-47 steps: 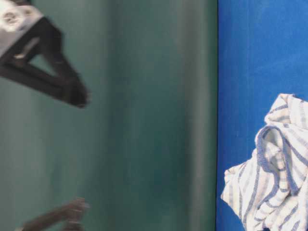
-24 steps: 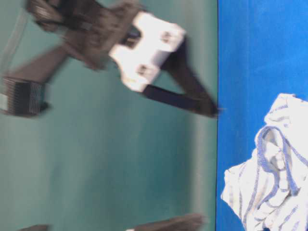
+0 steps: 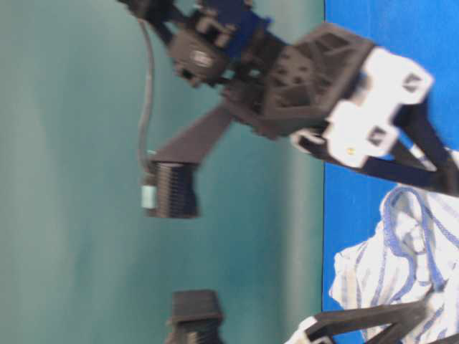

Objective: Lift the towel with both arms.

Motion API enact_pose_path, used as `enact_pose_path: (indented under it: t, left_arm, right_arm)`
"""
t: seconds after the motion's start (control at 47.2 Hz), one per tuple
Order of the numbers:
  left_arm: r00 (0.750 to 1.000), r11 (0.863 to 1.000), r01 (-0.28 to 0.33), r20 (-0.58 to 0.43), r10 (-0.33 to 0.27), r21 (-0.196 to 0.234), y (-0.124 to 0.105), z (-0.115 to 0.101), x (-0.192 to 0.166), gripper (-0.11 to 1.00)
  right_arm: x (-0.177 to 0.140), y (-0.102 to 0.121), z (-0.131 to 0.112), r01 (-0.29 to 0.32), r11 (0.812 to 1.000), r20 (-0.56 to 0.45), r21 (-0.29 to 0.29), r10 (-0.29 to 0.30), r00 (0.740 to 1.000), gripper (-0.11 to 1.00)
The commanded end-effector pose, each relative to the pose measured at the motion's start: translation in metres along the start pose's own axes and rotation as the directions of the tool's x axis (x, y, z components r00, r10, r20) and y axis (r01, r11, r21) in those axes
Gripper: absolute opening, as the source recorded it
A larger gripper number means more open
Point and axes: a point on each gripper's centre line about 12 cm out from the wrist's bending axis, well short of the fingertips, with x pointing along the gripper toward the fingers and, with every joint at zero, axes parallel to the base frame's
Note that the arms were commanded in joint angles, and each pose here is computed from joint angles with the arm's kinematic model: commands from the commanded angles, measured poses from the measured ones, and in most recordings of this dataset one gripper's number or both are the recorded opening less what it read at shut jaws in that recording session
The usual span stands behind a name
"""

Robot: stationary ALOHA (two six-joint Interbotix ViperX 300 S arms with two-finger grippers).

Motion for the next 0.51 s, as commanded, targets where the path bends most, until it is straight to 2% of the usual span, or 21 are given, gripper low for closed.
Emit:
enact_pose_path:
  t: [0.0, 0.148, 0.318, 0.402, 0.487]
  left_arm:
    - [0.999, 1.0, -0.004, 0.032, 0.005, -0.002, 0.001, 0.007, 0.005, 0.9]
    - [1.0, 1.0, -0.013, 0.025, 0.014, -0.011, 0.006, 0.005, 0.013, 0.89]
    - [1.0, 1.0, -0.019, 0.025, 0.019, -0.005, 0.008, 0.006, 0.015, 0.85]
    - [0.999, 1.0, -0.024, 0.022, 0.024, -0.009, 0.011, 0.005, 0.015, 0.71]
    - [0.999, 0.999, -0.028, 0.018, 0.029, -0.017, 0.013, 0.005, 0.014, 0.48]
  right_arm:
    - [0.003, 0.002, 0.006, -0.01, 1.0, 0.02, 0.006, 0.01, 1.0, 0.63]
    - [0.02, -0.004, -0.002, 0.006, 1.0, -0.017, 0.013, -0.006, 1.0, 0.63]
    - [0.023, -0.009, -0.003, 0.014, 1.0, -0.024, 0.019, -0.014, 1.0, 0.62]
    - [0.023, -0.01, -0.001, 0.017, 1.0, -0.02, 0.018, -0.016, 1.0, 0.61]
    - [0.023, -0.013, -0.001, 0.022, 0.999, -0.023, 0.024, -0.021, 1.0, 0.55]
